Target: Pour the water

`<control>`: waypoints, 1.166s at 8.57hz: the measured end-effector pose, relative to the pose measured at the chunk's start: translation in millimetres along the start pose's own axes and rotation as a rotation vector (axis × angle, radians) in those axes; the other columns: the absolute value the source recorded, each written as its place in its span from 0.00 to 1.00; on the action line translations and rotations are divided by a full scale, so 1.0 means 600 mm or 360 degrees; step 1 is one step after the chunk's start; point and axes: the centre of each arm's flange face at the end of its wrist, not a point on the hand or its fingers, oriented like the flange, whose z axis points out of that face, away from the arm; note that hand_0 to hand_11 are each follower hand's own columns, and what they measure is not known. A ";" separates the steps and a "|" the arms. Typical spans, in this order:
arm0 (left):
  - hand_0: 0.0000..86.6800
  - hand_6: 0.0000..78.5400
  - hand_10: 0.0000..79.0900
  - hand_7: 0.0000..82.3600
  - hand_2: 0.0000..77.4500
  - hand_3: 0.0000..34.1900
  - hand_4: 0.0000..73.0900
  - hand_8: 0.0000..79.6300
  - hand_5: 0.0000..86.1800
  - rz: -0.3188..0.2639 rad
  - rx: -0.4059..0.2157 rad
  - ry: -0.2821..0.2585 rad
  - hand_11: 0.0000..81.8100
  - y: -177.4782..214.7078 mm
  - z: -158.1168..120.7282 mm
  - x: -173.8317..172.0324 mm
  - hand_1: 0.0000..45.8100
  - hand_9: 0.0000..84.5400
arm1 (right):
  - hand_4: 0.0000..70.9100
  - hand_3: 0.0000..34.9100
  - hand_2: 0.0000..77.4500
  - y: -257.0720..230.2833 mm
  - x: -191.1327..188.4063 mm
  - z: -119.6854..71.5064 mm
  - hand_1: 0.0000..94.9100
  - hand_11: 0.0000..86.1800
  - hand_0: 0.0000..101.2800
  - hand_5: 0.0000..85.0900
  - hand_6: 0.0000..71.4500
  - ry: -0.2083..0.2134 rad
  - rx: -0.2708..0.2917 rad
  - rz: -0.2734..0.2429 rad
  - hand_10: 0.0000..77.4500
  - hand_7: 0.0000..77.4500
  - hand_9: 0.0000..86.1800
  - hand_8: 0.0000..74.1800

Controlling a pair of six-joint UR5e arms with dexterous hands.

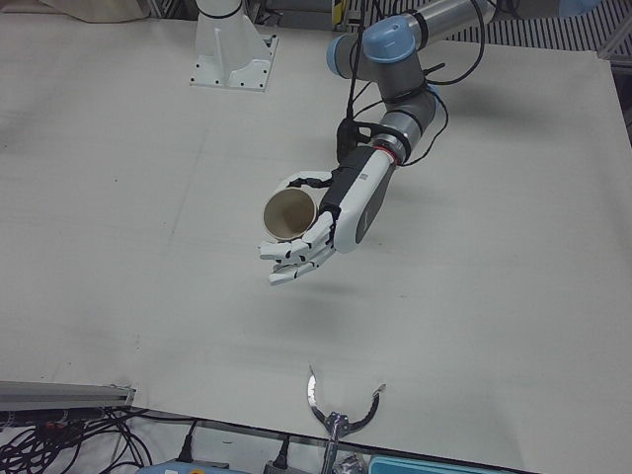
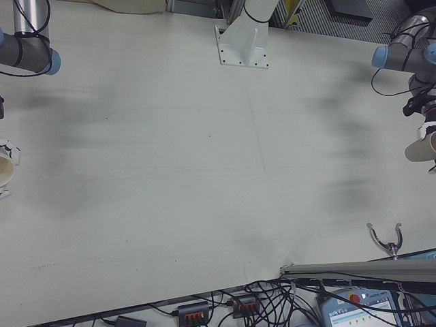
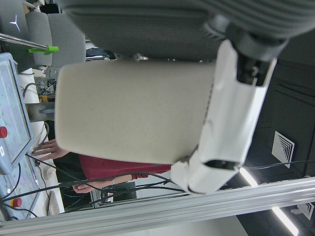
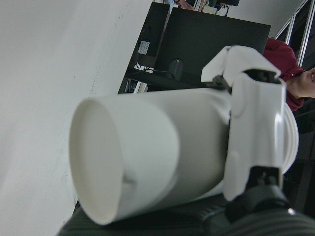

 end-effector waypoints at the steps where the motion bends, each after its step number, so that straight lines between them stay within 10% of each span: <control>1: 0.92 0.27 0.19 0.49 0.50 0.00 0.19 0.16 0.28 -0.0002 -0.0001 -0.0003 0.32 -0.016 -0.014 -0.001 0.60 0.23 | 0.00 0.00 0.64 -0.004 -0.003 -0.029 0.17 0.83 0.76 0.03 0.61 0.0004 0.0001 0.0006 0.69 0.73 0.49 0.42; 2: 0.93 0.26 0.19 0.47 0.50 0.00 0.19 0.14 0.25 0.0002 0.0013 -0.0011 0.32 -0.054 -0.047 0.001 0.61 0.22 | 0.00 0.00 0.60 -0.009 -0.002 -0.046 0.20 0.79 0.78 0.03 0.58 0.0011 0.0008 0.0008 0.60 0.59 0.46 0.39; 6: 0.92 0.26 0.19 0.48 0.50 0.00 0.18 0.15 0.24 -0.0049 0.0104 -0.0013 0.32 -0.235 -0.245 0.062 0.61 0.23 | 0.00 0.00 0.51 -0.019 -0.004 -0.064 0.27 0.75 0.79 0.03 0.57 0.0018 0.0030 0.0004 0.56 0.63 0.45 0.37; 7: 0.92 0.26 0.19 0.48 0.50 0.00 0.17 0.15 0.24 -0.0075 0.0123 -0.0015 0.32 -0.280 -0.289 0.074 0.61 0.23 | 0.00 0.00 0.30 -0.024 -0.013 -0.070 0.35 0.73 0.79 0.03 0.56 0.0003 0.0040 0.0003 0.55 0.65 0.45 0.37; 10: 0.92 0.24 0.18 0.46 0.50 0.00 0.14 0.15 0.24 -0.0096 0.0151 -0.0018 0.30 -0.409 -0.384 0.087 0.61 0.20 | 0.00 0.00 0.43 -0.034 -0.027 -0.085 0.36 0.73 0.79 0.03 0.56 -0.0024 0.0064 0.0000 0.54 0.64 0.44 0.36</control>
